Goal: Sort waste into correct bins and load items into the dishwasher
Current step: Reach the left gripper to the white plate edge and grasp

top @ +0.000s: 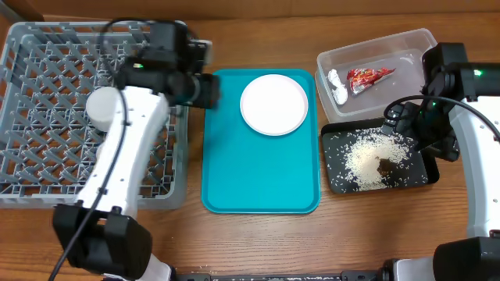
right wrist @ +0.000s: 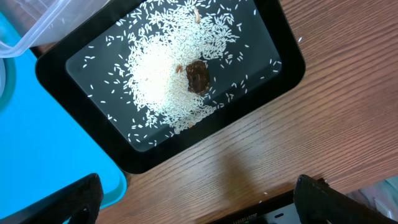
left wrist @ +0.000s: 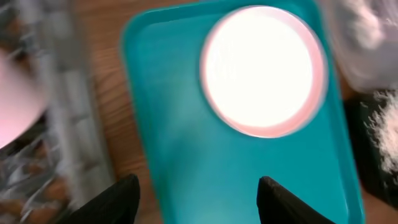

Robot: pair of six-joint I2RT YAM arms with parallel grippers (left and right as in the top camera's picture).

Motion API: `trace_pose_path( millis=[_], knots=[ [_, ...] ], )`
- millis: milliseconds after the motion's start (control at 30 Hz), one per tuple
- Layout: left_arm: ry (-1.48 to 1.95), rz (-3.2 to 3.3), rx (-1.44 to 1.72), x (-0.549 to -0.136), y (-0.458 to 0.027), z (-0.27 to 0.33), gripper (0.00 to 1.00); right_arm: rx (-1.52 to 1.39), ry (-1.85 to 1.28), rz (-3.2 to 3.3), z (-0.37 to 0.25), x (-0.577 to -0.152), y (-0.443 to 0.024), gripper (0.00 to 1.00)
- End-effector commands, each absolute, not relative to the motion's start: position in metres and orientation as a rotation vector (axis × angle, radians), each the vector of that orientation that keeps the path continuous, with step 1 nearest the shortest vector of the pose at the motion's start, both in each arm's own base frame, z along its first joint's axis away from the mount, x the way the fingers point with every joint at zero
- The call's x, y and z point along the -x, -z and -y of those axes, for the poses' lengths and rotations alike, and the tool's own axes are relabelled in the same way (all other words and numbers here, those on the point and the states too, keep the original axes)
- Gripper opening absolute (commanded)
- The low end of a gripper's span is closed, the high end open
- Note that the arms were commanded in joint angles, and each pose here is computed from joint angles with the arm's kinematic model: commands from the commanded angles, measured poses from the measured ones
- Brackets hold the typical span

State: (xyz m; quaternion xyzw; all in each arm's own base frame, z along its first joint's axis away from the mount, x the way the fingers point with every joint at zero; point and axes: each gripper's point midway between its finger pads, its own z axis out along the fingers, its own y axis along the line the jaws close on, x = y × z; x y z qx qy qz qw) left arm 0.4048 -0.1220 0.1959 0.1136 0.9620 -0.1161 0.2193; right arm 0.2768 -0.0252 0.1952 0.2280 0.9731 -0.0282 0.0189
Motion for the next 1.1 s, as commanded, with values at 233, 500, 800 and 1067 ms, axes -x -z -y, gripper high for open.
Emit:
trace_pose_path(
  millis=[233, 500, 800, 1067],
  knots=[
    [0.189, -2.584, -0.915, -0.389, -0.137, 0.239, 0.66, -0.714, 0.078, -2.975, 0.027, -0.281, -0.206, 1.00],
    [0.041, -2.636, -1.067, -0.389, -0.054, 0.270, 0.68, -0.714, 0.072, -2.976, 0.027, -0.281, -0.206, 1.00],
    [-0.057, -2.710, -1.093, -0.384, -0.023, 0.257, 0.54, -0.713, 0.062, -2.977, 0.025, -0.281, -0.205, 1.00],
    [0.011, -2.789, -1.129, -0.363, -0.019, 0.256, 0.11, -0.713, 0.062, -2.977, 0.025, -0.281, -0.205, 1.00]
  ],
)
